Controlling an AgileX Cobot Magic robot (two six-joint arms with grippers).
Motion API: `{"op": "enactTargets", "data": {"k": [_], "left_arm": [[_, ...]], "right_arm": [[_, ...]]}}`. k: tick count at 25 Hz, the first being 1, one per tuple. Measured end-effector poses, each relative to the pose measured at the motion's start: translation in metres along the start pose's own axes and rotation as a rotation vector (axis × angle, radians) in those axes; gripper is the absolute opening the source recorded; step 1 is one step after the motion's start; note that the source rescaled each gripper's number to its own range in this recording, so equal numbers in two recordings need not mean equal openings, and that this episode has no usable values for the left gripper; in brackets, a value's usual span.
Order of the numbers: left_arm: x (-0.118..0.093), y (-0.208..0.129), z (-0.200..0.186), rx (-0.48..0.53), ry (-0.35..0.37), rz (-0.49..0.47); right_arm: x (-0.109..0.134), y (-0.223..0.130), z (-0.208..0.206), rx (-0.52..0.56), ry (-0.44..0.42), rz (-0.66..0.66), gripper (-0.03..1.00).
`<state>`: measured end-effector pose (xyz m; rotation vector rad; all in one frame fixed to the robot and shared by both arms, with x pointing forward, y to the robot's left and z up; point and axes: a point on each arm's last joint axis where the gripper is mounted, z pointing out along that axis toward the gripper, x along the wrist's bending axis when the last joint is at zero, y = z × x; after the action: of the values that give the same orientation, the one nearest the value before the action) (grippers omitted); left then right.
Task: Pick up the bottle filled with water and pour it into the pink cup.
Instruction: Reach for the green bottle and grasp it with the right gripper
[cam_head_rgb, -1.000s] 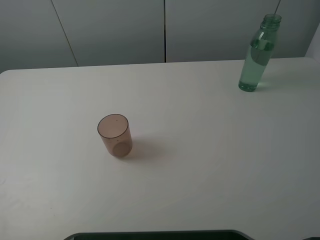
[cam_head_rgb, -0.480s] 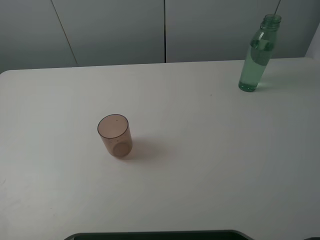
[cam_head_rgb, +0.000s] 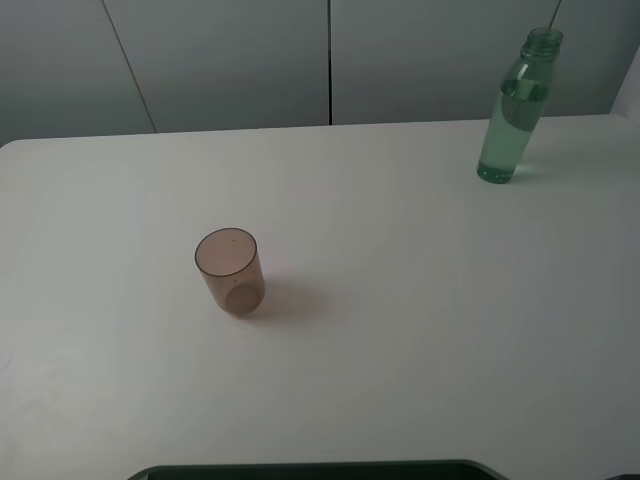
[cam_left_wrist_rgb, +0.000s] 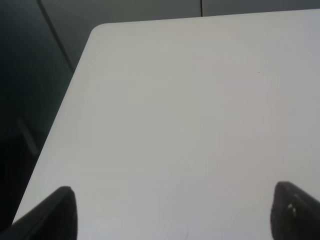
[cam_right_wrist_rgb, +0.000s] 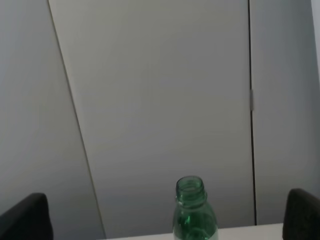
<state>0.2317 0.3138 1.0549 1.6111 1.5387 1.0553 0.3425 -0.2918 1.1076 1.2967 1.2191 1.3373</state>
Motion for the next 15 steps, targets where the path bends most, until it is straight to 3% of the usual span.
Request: {"op": "enactTargets", "data": {"k": [8,15], "left_arm": [[0.0,0.0,0.0,0.0,0.0,0.0],[0.0,0.0,0.0,0.0,0.0,0.0]], "right_arm": [[-0.009,-0.044,0.049,-0.042,-0.022,0.004,1.0],[-0.013,-0.091,0.088,0.031,0.001,0.01,1.0]]}}
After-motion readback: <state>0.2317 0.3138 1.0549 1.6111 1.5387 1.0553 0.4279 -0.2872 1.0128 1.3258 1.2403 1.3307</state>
